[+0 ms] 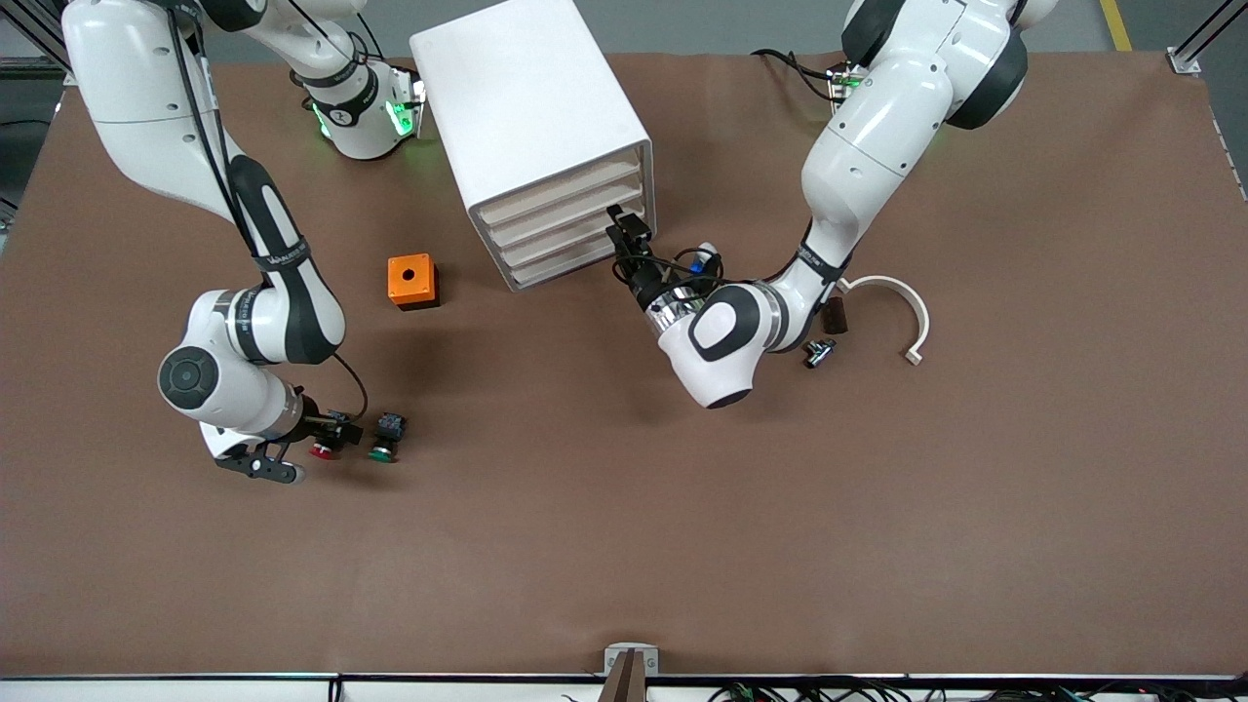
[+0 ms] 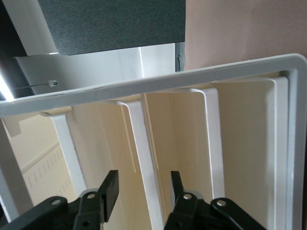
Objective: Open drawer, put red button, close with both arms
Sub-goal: 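Close the right gripper on the red button while the left gripper grips the drawer, then pull the drawer open with the left gripper while the right gripper lifts the button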
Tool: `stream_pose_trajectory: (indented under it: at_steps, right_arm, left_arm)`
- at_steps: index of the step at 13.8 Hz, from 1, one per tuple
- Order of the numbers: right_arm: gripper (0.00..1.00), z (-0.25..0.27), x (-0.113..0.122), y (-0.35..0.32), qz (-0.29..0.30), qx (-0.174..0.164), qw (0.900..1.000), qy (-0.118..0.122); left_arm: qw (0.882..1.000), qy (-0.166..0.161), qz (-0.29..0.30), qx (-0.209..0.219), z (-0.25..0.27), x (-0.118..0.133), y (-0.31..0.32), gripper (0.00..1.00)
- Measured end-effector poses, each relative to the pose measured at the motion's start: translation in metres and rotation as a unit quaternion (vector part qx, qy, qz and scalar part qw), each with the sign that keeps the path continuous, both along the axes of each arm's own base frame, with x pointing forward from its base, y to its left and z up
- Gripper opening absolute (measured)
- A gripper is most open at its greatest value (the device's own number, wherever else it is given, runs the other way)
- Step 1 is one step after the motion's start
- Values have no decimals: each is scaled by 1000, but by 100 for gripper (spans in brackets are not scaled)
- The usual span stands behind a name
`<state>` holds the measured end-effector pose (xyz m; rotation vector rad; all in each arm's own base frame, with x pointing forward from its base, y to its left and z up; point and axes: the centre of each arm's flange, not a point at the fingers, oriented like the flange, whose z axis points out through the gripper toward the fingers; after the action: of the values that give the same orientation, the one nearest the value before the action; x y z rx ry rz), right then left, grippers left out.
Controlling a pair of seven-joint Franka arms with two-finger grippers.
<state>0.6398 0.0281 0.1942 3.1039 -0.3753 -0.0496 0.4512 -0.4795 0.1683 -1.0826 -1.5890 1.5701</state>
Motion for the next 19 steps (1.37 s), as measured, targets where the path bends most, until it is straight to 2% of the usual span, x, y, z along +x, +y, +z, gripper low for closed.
stream_pose_trajectory:
  at_steps: [4, 6, 7, 8, 9, 10, 11, 12, 14, 15, 19]
  right_arm:
    - [100, -6, -1, -3, -3, -2, 1000, 5]
    - [98, -9, -2, -3, -3, -2, 1000, 7]
    - [98, -10, -2, -3, -3, -2, 1000, 8]
    - [92, -11, -2, -3, -3, -2, 1000, 7]
    - [80, -11, -2, -3, -3, -2, 1000, 7]
    - [71, -12, -2, -3, -3, -2, 1000, 8]
    - [70, -12, -2, -3, -3, -2, 1000, 8]
    - [66, -12, -2, -3, -3, -2, 1000, 8]
    - [43, -12, -2, -3, -3, -2, 1000, 8]
    - [43, -12, -2, -3, -3, -2, 1000, 8]
    - [43, -12, -2, -3, -3, -2, 1000, 8]
  left_arm:
    - [1000, 18, -12, 18, -3, -18, -16, 47]
    - [999, 23, -22, 29, -3, -29, -26, 42]
    - [999, 26, -26, 35, -3, -34, -30, 35]
    - [998, 29, -30, 41, -3, -38, -33, 30]
    - [998, 31, -33, 47, -3, -42, -36, 30]
    - [998, 32, -35, 50, -3, -44, -38, 22]
    - [998, 33, -36, 51, -3, -45, -38, 22]
    - [997, 34, -36, 52, -4, -45, -38, 17]
    - [997, 35, -35, 54, -5, -44, -37, 13]
    - [997, 35, -34, 56, -5, -43, -36, 8]
    - [997, 34, -29, 60, -7, -37, -31, 7]
